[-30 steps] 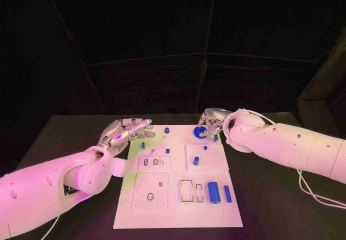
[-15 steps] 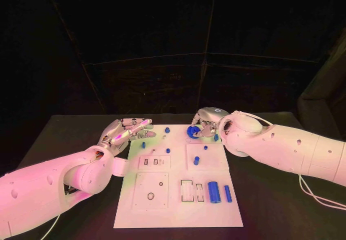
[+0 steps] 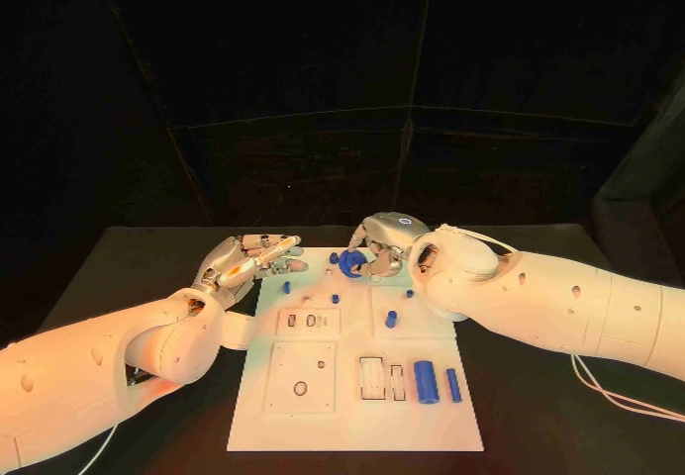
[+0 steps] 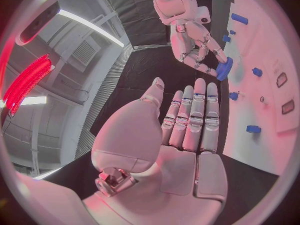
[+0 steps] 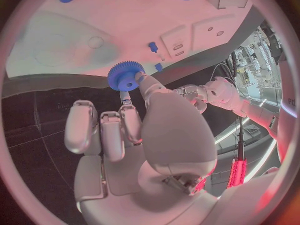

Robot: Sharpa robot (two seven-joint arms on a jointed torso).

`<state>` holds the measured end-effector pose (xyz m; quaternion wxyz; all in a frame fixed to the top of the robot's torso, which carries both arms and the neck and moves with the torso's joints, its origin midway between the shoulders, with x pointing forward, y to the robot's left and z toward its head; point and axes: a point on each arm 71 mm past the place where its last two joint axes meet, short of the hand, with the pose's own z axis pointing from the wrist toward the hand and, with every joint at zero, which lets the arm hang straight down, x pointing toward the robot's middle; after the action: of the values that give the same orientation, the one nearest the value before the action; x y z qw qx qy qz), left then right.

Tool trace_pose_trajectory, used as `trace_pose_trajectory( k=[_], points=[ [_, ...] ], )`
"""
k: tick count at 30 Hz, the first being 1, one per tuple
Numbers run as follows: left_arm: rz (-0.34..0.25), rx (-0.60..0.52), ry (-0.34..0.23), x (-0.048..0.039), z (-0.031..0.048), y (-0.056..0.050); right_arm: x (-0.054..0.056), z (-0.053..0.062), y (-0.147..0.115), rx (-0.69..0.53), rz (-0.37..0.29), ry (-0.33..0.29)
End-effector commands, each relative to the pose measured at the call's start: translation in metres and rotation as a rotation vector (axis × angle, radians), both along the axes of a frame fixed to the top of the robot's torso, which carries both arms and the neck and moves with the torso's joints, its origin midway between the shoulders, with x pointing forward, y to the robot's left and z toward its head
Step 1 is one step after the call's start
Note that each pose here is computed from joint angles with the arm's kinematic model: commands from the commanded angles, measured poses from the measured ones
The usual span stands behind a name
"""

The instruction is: Assemble the parts on the task board

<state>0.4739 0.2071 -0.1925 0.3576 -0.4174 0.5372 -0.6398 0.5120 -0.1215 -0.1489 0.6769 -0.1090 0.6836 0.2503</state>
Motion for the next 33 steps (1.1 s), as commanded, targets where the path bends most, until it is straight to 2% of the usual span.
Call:
trace_pose_trajectory(
  k=[1,7,15,33],
  points=[
    [-0.011,-0.004,-0.011,0.0002,0.0024,-0.001,0.003,0.003,0.011,0.010,0.005,-0.034],
    [-0.009,-0.004,-0.013,0.0010,0.0026,-0.001,0.011,-0.001,0.033,0.008,0.011,-0.029],
    [-0.009,-0.003,-0.013,0.0017,0.0025,-0.001,0.020,-0.006,0.048,-0.014,0.007,-0.012],
    [-0.009,-0.003,-0.014,0.0023,0.0029,-0.002,0.027,-0.019,0.059,-0.097,0.007,0.065]
  ],
)
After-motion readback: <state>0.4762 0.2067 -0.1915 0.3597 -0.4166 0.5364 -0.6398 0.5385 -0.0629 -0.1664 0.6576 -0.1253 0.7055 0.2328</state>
